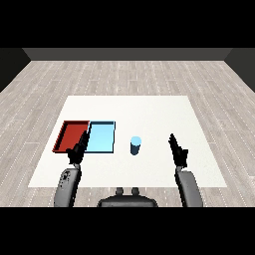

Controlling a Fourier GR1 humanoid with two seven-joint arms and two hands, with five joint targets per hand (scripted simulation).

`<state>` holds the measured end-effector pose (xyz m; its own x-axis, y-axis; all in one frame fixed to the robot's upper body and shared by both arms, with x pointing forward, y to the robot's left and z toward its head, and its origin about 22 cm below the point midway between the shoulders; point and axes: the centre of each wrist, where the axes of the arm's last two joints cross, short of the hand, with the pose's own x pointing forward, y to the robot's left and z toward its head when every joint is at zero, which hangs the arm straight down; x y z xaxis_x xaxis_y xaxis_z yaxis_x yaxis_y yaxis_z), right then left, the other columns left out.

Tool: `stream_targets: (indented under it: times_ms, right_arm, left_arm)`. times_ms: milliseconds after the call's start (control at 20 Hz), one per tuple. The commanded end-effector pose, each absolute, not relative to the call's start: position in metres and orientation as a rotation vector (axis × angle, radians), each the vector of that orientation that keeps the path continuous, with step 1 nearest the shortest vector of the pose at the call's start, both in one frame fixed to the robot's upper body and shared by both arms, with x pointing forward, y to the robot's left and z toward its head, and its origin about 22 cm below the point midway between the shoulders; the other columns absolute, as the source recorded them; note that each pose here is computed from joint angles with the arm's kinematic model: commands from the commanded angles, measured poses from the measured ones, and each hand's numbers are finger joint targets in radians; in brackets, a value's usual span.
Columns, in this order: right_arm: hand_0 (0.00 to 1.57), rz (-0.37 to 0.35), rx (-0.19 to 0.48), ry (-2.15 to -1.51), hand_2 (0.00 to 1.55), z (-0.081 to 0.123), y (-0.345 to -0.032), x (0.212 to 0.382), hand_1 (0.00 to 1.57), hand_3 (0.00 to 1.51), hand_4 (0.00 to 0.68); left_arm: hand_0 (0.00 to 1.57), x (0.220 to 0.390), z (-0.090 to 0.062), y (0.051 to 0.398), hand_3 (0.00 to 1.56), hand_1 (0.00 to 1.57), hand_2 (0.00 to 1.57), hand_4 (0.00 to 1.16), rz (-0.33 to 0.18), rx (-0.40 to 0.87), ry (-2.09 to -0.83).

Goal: Pick the blue can and put it in the blue box

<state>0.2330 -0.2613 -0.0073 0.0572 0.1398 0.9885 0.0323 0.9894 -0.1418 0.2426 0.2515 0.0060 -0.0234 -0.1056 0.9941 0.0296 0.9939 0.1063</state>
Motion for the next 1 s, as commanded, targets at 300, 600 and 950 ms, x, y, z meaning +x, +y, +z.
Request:
stream_targets:
  times_ms: [300,600,950]
  right_arm:
    - [0.0,0.039,0.153,-1.811,0.0,0.039,-0.198,0.264,0.0,0.0,0.0]
    - [0.0,0.033,0.193,-1.846,0.0,0.022,-0.201,0.258,0.0,0.0,0.0]
    - [0.0,0.047,0.17,-1.857,0.0,0.045,-0.207,0.266,0.0,0.0,0.0]
  left_arm:
    - [0.0,0.26,0.053,0.246,0.0,0.0,0.0,0.0,-0.025,-0.04,-1.949]
    - [0.0,0.248,0.034,0.257,0.0,0.0,0.0,0.0,-0.018,-0.066,-2.034]
    - [0.0,0.244,0.02,0.254,0.0,0.0,0.0,0.0,-0.025,-0.076,-2.036]
